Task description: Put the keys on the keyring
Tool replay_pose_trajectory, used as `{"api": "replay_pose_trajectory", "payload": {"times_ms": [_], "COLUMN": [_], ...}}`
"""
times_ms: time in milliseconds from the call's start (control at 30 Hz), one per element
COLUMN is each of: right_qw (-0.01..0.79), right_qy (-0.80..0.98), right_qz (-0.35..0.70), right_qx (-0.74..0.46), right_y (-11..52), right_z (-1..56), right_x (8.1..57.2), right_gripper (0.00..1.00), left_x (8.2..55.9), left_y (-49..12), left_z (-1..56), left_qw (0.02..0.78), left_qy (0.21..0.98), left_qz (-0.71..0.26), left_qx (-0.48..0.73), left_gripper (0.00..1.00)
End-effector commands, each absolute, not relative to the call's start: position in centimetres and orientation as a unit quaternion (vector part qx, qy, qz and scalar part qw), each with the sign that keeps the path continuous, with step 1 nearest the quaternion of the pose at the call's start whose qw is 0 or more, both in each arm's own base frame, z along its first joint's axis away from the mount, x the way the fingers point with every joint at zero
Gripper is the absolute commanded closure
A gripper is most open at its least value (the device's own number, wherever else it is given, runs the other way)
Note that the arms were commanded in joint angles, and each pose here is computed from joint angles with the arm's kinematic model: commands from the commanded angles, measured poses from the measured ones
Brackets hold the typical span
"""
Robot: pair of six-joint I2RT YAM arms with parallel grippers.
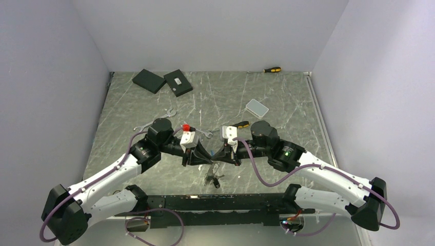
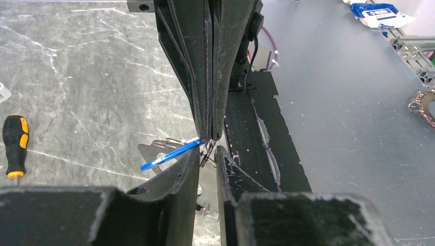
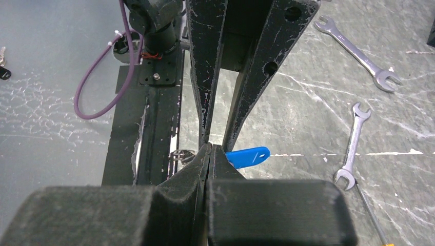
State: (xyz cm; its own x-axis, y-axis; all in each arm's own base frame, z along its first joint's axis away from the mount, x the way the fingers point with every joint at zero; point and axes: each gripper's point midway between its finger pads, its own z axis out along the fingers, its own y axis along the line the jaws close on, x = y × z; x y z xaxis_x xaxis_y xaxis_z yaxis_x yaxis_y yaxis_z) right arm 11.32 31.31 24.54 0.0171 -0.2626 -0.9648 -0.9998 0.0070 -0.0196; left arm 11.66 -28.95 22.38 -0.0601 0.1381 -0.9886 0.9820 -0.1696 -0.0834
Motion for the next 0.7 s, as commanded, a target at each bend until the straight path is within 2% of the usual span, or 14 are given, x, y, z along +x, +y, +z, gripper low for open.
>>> {"api": "replay_pose_trajectory", "payload": {"times_ms": [0, 167, 300, 667], "right_qw": [0.487, 0.485, 0.486, 0.483], "right_qy": [0.519, 0.519, 0.518, 0.525], "right_qz": [0.430, 0.431, 0.431, 0.430], "right_qx": [-0.556, -0.557, -0.557, -0.553], "right_y": [32.07, 32.07, 32.09, 31.65], "right_z": [28.53, 28.47, 28.53, 28.27], "right_x": [11.72, 11.68, 11.69, 11.52], "right_gripper": [1.00, 1.00, 1.00, 1.00], "left_x": [11.34, 11.31, 11.37, 11.36], "left_y": [-28.85, -28.93, -29.01, -28.62], "left_z": [22.66, 22.51, 22.44, 22.94], "left_qw": [0.403, 0.398, 0.397, 0.413], "left_qy": [0.501, 0.503, 0.504, 0.504], "left_qz": [-0.525, -0.526, -0.527, -0.516], "left_qx": [0.558, 0.558, 0.557, 0.556], "left_gripper": [0.76, 0.85, 1.00, 1.00]}}
